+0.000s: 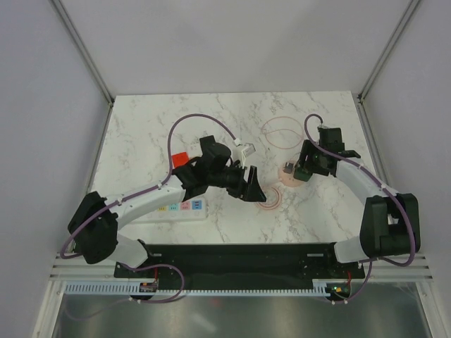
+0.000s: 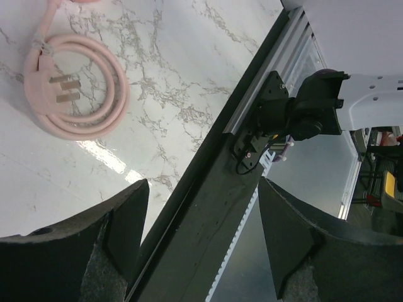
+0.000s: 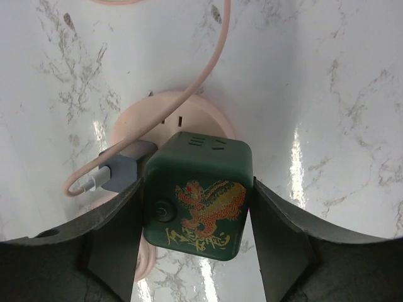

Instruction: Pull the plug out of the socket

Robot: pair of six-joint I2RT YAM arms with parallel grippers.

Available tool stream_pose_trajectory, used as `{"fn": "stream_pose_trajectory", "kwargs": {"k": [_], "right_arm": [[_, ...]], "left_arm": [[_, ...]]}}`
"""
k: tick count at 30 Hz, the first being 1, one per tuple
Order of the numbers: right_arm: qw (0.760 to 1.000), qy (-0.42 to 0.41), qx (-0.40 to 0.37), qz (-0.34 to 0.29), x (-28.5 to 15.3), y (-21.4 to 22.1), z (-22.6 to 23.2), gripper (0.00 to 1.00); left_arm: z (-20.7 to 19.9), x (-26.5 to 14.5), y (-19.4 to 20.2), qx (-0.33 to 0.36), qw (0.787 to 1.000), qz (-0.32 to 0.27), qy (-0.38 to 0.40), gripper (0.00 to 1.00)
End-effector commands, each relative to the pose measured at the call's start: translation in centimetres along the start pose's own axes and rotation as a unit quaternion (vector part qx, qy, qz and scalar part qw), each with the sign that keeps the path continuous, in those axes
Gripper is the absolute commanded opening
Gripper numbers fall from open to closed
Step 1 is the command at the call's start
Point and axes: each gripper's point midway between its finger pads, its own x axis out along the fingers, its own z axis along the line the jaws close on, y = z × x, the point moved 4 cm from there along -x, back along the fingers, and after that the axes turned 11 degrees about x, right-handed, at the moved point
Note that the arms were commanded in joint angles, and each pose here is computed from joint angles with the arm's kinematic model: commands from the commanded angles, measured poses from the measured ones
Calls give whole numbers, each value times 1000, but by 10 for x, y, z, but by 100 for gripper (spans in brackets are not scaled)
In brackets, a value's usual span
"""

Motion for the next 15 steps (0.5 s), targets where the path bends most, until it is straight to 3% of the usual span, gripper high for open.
{"fn": "stream_pose_trajectory", "kwargs": {"k": [1, 10, 15], "right_arm": [[999, -34, -21, 38, -13, 22, 14, 43], [995, -53, -44, 69, -43, 63, 26, 42], [993, -60, -51, 88, -53, 83, 33, 44]], "left_arm": [[-14, -11, -18, 31, 999, -24, 25, 77], [-12, 13, -11, -20, 998, -5, 64, 70], [6, 21, -9, -8, 1000, -10, 17, 71]]}}
